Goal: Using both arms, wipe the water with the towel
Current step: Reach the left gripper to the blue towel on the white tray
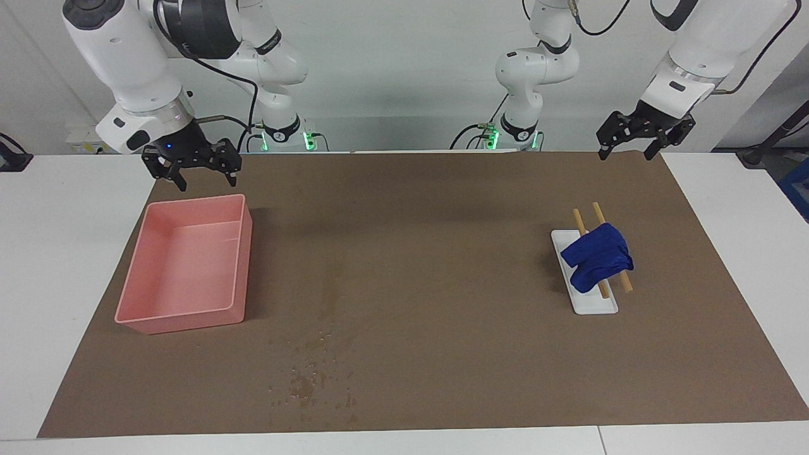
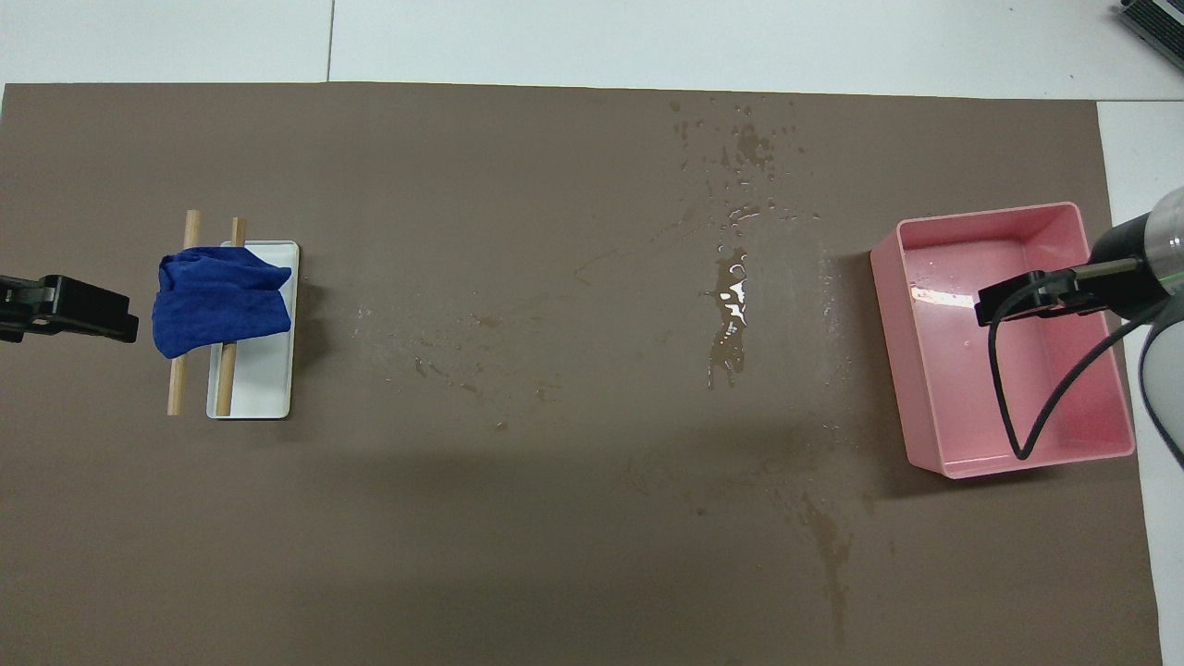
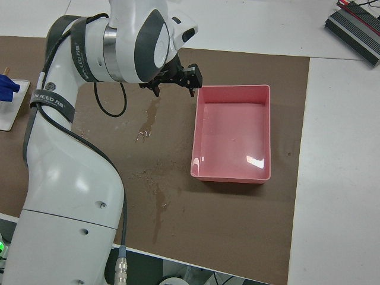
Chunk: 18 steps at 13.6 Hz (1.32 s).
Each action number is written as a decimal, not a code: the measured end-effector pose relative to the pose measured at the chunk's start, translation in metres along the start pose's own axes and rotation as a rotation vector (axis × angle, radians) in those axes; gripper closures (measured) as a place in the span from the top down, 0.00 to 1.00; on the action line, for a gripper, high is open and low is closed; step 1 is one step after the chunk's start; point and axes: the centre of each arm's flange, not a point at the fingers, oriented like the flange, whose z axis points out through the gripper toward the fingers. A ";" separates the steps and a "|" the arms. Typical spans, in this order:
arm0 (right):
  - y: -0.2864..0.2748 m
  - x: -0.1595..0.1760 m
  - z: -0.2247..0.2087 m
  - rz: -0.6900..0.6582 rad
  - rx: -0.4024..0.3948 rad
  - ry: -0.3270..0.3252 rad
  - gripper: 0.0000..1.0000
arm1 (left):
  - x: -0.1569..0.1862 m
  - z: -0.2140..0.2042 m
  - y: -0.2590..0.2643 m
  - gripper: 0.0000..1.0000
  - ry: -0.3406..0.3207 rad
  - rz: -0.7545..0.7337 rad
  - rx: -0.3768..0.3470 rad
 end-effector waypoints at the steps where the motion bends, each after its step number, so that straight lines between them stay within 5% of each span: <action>1: 0.000 0.000 0.000 0.000 0.000 0.000 1.00 | 0.000 0.000 0.000 1.00 0.001 0.000 0.000; 6: 0.000 0.000 0.000 0.000 0.000 0.000 1.00 | 0.004 0.001 0.000 1.00 0.026 0.000 0.000; 9: 0.000 0.000 0.000 0.000 0.000 0.000 1.00 | 0.014 0.021 -0.004 1.00 0.095 -0.015 0.003; 13: 0.000 0.000 0.000 0.000 0.000 0.000 1.00 | 0.040 0.083 -0.052 1.00 0.206 -0.101 0.006; 18: 0.000 0.000 0.000 0.000 0.000 0.000 1.00 | 0.062 0.195 -0.085 1.00 0.250 -0.155 0.000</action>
